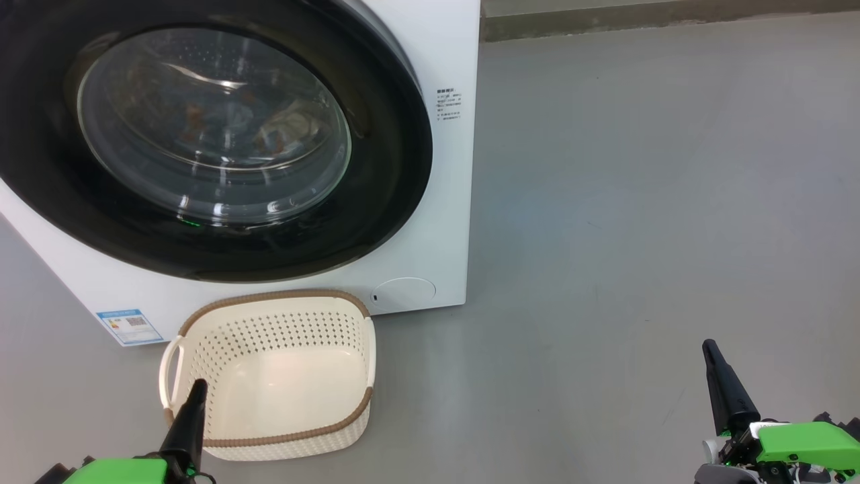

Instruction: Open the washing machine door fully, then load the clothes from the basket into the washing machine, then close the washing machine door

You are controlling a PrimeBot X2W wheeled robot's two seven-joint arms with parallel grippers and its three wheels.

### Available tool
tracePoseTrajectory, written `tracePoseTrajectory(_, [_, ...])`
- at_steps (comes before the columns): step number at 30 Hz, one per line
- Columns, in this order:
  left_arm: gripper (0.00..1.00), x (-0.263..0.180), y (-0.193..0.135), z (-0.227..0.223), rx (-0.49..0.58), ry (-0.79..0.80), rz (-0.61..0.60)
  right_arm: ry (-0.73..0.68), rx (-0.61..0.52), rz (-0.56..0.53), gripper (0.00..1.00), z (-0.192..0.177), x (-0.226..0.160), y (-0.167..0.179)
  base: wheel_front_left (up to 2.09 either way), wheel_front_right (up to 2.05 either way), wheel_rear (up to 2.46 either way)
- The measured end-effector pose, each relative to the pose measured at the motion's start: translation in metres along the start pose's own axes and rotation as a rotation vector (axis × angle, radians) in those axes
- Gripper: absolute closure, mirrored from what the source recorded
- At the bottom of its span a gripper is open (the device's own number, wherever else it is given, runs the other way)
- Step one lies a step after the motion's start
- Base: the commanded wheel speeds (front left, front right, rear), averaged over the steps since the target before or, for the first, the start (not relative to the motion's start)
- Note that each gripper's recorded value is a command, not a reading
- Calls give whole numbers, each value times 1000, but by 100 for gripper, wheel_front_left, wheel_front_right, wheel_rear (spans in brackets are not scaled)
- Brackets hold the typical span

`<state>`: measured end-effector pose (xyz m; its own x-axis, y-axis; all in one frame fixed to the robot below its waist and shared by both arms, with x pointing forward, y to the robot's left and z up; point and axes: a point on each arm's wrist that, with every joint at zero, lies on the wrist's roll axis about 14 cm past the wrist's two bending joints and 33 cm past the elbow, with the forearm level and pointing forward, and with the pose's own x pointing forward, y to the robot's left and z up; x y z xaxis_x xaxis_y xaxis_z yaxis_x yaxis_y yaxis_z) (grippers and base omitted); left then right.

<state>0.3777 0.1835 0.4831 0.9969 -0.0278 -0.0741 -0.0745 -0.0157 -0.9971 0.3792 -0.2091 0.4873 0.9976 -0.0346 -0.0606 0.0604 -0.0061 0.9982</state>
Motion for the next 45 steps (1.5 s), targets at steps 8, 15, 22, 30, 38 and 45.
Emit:
tracePoseTrajectory(8, [100,0,0,0,0,0,0,0,0,0,100,0,0,0,0,0,0])
tracePoseTrajectory(15, [100,0,0,0,0,0,0,0,0,0,100,0,0,0,0,0,0])
tracePoseTrajectory(22, [100,0,0,0,0,0,0,0,0,0,100,0,0,0,0,0,0])
tracePoseTrajectory(30, [100,0,0,0,0,0,0,0,0,0,100,0,0,0,0,0,0])
tracePoseTrajectory(38, [100,0,0,0,0,0,0,0,0,0,100,0,0,0,0,0,0])
tracePoseTrajectory(45, [100,0,0,0,0,0,0,0,0,0,100,0,0,0,0,0,0])
